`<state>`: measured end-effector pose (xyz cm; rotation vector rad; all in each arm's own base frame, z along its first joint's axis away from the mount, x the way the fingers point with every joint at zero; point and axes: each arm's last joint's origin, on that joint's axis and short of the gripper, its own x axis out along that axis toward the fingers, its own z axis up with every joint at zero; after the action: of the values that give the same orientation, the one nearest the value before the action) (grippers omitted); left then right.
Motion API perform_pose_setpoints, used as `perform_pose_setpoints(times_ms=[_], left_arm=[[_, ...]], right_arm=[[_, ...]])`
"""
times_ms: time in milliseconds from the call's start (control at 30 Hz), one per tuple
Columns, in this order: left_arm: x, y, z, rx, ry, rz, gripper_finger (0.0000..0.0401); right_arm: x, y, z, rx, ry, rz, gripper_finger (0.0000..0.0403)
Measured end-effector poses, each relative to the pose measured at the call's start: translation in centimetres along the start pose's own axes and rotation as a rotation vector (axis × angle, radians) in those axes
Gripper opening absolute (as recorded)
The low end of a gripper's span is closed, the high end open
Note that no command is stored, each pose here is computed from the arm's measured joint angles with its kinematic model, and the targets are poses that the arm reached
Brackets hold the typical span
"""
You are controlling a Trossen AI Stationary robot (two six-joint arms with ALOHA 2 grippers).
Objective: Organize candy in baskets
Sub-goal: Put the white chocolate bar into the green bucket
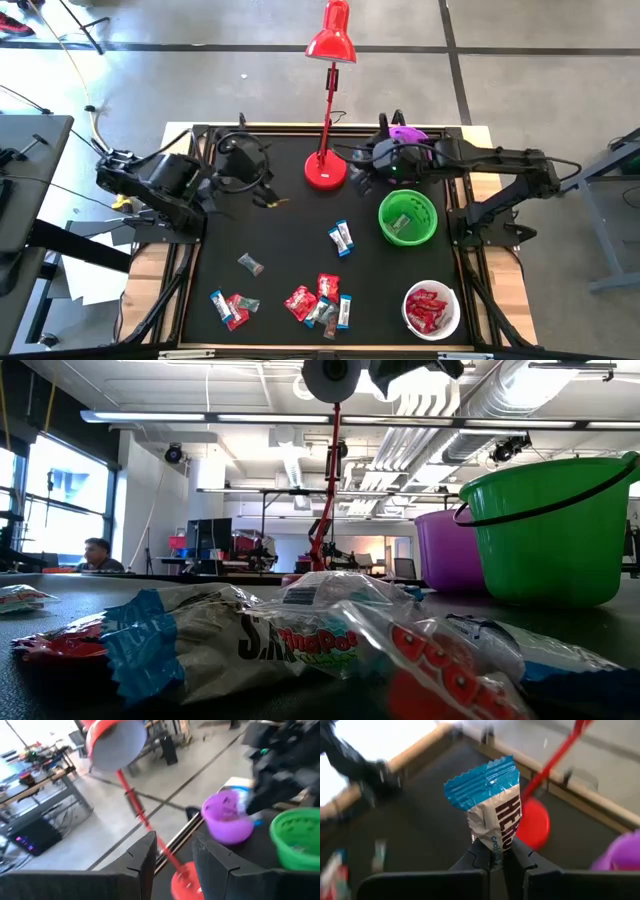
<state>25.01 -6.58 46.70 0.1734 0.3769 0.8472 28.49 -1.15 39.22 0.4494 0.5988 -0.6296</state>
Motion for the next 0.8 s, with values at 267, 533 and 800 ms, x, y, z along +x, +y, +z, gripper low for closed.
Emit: perform_pose_setpoints(times_ms=[267, 533, 800], left_arm=[[0.3, 3.2, -1.3, 0.05, 0.081, 0.101, 0.0108], [3.2, 6.0, -1.0, 0.137, 0.117, 0.326, 0.0108], [6.6, 9.6, -0.5, 0.079, 0.164, 0.535, 0.0108]], right_arm=[[0.6, -4.1, -0.8, 0.014, 0.271, -0.186, 0.0012], [1.6, -8.3, 0.9, 0.009, 0.3, -0.308, 0.0012], [2.3, -12.3, 2.8, 0.074, 0.28, -0.356, 0.0012]])
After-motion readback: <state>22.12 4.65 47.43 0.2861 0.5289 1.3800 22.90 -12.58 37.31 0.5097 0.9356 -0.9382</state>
